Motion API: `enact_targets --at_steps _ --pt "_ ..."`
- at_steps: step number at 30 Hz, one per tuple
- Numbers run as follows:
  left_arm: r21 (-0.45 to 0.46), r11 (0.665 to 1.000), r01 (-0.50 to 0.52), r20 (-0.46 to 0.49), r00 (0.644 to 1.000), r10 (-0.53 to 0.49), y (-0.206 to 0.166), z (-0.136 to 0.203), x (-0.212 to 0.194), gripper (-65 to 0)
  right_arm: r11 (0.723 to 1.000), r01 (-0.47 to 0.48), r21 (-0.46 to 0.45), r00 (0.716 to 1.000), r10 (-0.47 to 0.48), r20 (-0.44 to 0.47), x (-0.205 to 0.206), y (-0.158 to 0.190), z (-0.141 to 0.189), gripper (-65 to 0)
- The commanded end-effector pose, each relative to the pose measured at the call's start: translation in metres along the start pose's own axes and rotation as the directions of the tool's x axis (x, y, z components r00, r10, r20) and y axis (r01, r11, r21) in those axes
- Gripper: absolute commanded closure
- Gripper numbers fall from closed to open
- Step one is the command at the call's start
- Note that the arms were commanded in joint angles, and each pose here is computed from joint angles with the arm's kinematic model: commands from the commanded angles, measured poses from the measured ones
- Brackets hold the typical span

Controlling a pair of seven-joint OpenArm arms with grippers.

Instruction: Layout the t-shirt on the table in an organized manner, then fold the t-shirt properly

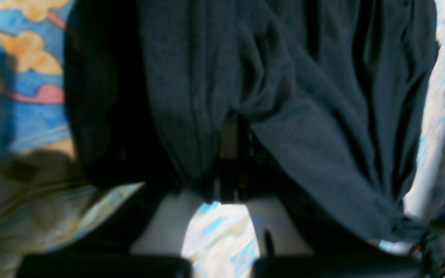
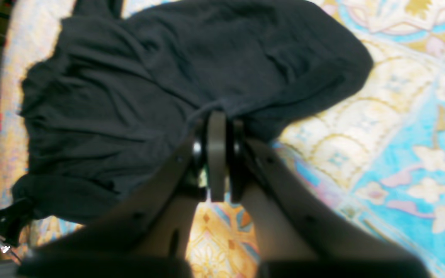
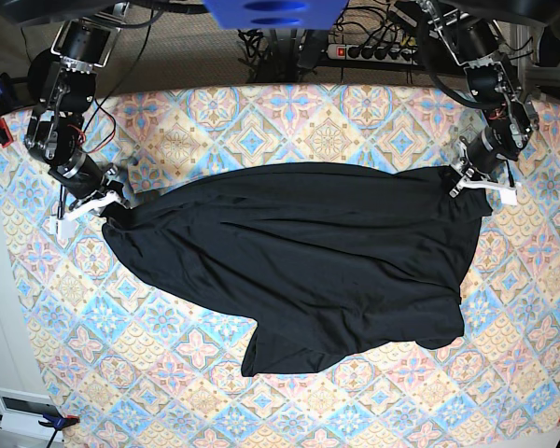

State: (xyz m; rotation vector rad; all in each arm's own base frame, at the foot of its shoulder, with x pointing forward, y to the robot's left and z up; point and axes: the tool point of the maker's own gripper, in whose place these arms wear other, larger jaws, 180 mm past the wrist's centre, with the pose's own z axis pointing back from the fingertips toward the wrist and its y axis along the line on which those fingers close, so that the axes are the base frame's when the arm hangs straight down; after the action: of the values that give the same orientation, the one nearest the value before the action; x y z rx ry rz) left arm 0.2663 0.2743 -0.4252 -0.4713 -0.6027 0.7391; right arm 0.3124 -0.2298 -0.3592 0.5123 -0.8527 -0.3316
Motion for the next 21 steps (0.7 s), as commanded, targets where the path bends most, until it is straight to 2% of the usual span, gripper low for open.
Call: enact_targets --at_steps 1,8,11,14,18,21 --pt "0.026 0.999 0.024 0.035 0.999 -0.025 0.006 0.007 0.015 0.0 1.000 -0.025 0.019 0.998 0.024 0.051 0.019 0.006 0.004 0.0" --pt "0.032 0.999 0.041 0.050 0.998 -0.042 0.016 0.023 0.032 0.0 1.000 -0.014 0.001 1.000 0.014 0.020 0.004 -0.002 0.008 0.0" --pt "0.023 0.999 0.034 0.045 0.998 -0.035 0.016 0.024 0.031 0.0 1.000 -0.014 0.000 1.000 0.014 0.015 0.002 -0.002 0.008 0.0" --pt "0.053 0.998 0.039 0.024 0.999 -0.040 0.029 0.030 0.023 0.0 1.000 -0.013 -0.001 1.000 0.013 0.012 0.001 -0.003 0.008 0.0" --pt "0.103 0.992 0.076 0.011 0.997 -0.078 0.047 0.043 0.026 0.0 0.999 -0.032 -0.004 0.999 0.032 0.001 -0.007 -0.001 0.017 0.0" --pt "0.114 0.981 0.154 0.001 0.988 -0.155 0.054 0.053 0.034 0.0 0.998 -0.064 -0.001 0.998 0.064 0.000 -0.011 0.006 0.026 0.0"
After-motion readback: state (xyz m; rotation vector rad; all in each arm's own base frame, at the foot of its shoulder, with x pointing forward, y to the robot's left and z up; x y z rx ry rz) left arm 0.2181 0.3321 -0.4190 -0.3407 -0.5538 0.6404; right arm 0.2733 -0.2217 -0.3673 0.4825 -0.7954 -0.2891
